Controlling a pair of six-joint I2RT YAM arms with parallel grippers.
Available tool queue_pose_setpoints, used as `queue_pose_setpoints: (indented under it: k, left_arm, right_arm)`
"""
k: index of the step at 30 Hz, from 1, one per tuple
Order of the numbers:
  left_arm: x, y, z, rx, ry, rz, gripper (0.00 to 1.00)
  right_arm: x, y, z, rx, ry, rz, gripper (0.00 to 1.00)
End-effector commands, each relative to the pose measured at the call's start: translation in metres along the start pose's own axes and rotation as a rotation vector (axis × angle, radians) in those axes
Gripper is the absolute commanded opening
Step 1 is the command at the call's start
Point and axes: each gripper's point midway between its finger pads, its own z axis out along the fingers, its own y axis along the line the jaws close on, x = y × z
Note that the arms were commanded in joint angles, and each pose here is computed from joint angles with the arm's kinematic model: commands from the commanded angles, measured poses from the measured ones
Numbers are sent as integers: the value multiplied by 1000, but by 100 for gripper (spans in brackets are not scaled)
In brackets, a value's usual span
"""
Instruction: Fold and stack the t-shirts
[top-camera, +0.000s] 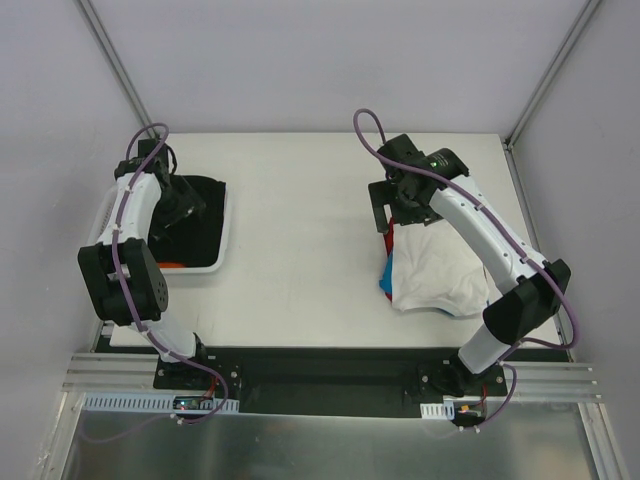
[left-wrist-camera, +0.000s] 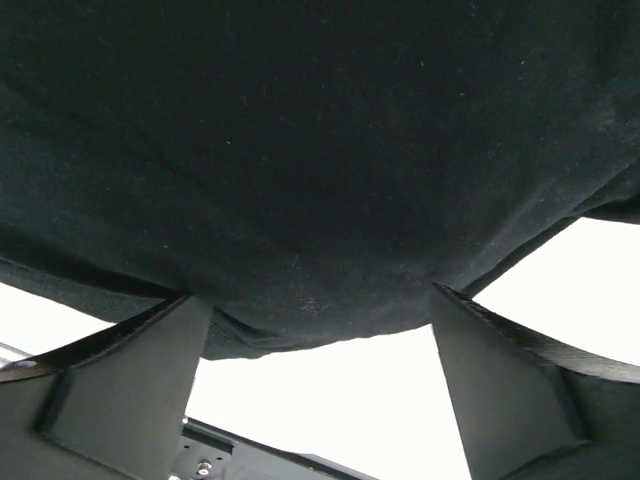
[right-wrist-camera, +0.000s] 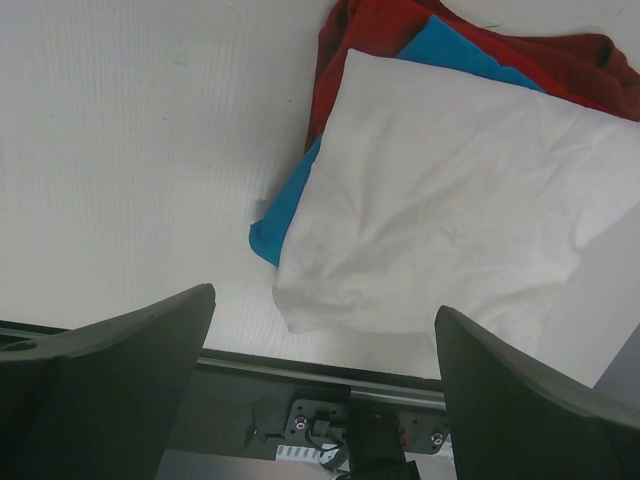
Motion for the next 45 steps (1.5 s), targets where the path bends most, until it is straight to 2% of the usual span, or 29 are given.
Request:
queue_pose_setpoints:
  k: [1, 2, 3, 4, 10, 15, 19, 20, 22, 23, 27, 34, 37, 40, 45]
  left_arm:
    - [-9, -4, 0, 51, -17, 1, 74]
    - [-6, -2, 1, 51, -12, 3, 57]
    - [-5, -1, 2, 50, -11, 0, 16]
    - [-5, 0, 2, 48, -10, 0, 0]
    - [-1, 5, -2, 44, -19, -2, 0]
    - [-12, -1, -35, 106, -103, 6, 0]
    - [-19, -34, -80, 314, -154, 26, 0]
    - [-12, -57, -97, 448, -139, 70, 0]
    - [-10, -79, -129, 597, -191, 141, 0]
    - [0, -92, -142, 684, -159, 177, 0]
    - [50, -128, -166, 847, -58, 319, 0]
    - [133, -163, -200, 1032, 98, 519, 0]
    - [159, -169, -212, 1091, 166, 587, 0]
    - [175, -167, -207, 1090, 214, 613, 0]
    - [181, -160, -202, 1072, 209, 618, 0]
  right_arm:
    - [0, -3, -10, 7, -3, -12, 96]
    - [0, -3, -9, 8, -1, -9, 96]
    - [-1, -2, -9, 5, 0, -9, 96]
    - [-1, -2, -9, 2, 0, -11, 96]
    - [1, 1, -6, -6, 13, -15, 96]
    - [0, 3, -4, -10, 18, -14, 96]
    - [3, 7, 0, -21, 37, -15, 96]
    - [3, 8, 1, -23, 42, -15, 96]
    - [4, 10, 3, -30, 49, -9, 96]
    - [4, 12, 4, -32, 49, -9, 96]
    - [4, 17, 4, -45, 45, -14, 96]
    - [8, 24, 4, -53, 52, -29, 96]
    - [8, 25, 3, -52, 50, -36, 96]
    - [7, 27, 1, -52, 42, -40, 96]
    - [7, 26, -2, -45, 35, -39, 96]
